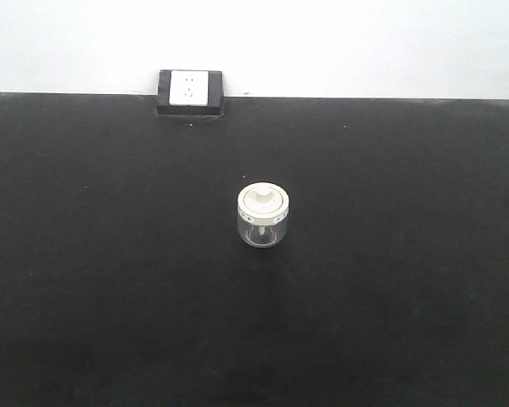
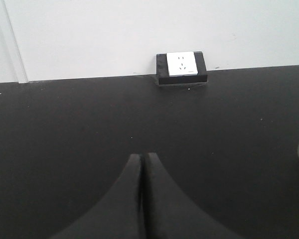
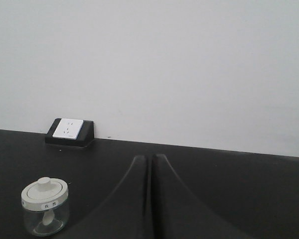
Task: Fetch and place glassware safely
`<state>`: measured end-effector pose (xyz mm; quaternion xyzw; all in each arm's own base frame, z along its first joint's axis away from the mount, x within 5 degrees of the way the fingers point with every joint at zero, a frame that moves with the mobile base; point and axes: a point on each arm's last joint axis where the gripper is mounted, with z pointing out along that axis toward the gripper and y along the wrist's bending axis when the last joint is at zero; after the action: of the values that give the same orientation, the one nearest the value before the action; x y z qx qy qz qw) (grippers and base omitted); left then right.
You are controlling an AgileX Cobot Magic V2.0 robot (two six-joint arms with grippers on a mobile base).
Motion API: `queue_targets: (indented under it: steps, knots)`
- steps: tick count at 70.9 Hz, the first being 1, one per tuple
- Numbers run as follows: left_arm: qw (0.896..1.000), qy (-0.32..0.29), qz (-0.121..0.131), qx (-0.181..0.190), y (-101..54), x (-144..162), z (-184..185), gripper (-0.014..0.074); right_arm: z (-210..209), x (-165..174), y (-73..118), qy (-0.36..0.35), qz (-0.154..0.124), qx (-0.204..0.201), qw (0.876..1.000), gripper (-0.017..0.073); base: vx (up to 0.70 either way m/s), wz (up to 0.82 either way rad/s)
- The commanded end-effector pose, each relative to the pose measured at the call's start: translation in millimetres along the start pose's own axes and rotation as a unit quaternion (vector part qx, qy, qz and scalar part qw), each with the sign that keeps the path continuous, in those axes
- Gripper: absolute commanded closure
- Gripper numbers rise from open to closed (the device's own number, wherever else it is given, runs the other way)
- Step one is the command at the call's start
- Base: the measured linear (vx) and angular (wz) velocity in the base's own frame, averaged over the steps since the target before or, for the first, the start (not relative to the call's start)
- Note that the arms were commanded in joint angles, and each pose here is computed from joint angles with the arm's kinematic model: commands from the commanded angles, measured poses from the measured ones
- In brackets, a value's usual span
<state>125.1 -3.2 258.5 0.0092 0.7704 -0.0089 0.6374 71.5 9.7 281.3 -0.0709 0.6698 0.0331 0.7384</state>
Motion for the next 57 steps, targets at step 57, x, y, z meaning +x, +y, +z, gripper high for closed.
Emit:
queue_targets:
  steps: [57]
  knots:
    - [0.999,-0.048,-0.008,0.001,-0.1,-16,0,0.0601,-8,12,-0.2,-0.005,-0.008,0.004,1.000,0.0560,0.00,0.00]
